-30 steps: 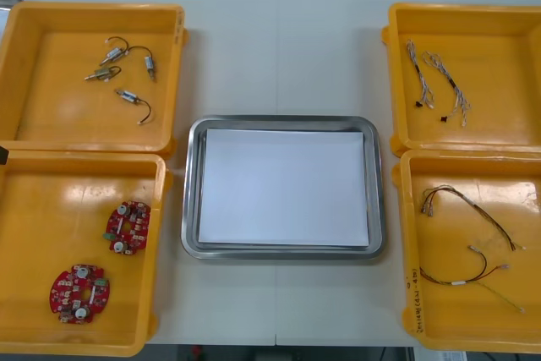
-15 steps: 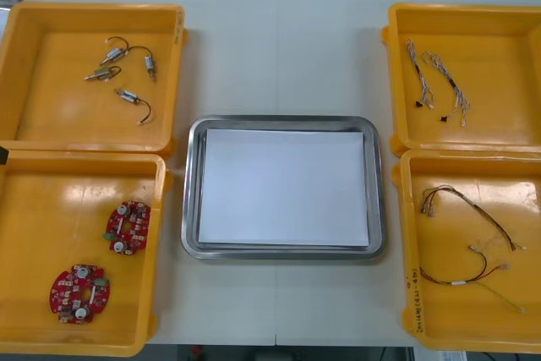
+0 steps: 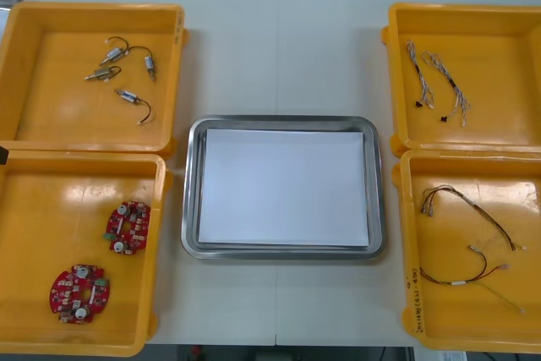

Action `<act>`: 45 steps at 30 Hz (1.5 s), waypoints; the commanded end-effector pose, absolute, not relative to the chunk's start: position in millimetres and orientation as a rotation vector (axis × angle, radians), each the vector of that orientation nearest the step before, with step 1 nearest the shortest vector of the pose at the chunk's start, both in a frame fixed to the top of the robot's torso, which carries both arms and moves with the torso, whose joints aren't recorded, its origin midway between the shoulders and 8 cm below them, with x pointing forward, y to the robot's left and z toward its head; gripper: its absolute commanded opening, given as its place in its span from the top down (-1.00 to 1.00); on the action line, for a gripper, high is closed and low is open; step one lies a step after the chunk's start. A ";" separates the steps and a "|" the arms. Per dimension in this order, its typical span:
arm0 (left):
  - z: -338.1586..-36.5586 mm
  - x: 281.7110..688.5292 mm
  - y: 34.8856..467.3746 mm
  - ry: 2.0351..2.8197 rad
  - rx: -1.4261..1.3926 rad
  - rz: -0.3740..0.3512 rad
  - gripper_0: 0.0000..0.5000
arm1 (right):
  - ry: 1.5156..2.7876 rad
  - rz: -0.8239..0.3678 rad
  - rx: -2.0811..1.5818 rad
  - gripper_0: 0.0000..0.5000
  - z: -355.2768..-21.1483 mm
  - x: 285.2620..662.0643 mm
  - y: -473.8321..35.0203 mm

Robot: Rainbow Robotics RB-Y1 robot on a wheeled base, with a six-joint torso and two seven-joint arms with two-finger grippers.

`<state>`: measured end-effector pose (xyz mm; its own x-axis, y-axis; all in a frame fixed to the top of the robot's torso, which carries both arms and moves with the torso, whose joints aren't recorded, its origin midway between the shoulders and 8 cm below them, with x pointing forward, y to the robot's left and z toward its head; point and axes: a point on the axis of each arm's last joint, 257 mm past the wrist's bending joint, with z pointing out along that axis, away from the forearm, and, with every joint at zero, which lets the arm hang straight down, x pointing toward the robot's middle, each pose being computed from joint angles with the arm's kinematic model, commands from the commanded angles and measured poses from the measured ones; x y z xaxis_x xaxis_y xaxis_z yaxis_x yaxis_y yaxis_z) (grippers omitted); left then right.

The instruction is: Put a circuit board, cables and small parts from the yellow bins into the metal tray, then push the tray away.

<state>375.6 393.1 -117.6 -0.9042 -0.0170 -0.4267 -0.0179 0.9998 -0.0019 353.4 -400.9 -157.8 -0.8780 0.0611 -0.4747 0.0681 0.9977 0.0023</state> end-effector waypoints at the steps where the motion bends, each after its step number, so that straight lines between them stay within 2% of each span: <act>1: -102.3 372.8 407.5 2.674 -0.012 0.085 -1.00 | 2.628 -0.035 0.123 -1.00 -150.7 354.9 -407.0; 45: -102.3 372.8 407.5 2.674 -0.012 0.085 -1.00 | 2.628 -0.035 0.123 -1.00 -150.7 354.9 -407.0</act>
<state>375.6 393.1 -117.6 -0.9042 -0.0170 -0.4267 -0.0179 0.9998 -0.0019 353.4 -400.9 -157.8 -0.8780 0.0611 -0.4747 0.0681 0.9977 0.0023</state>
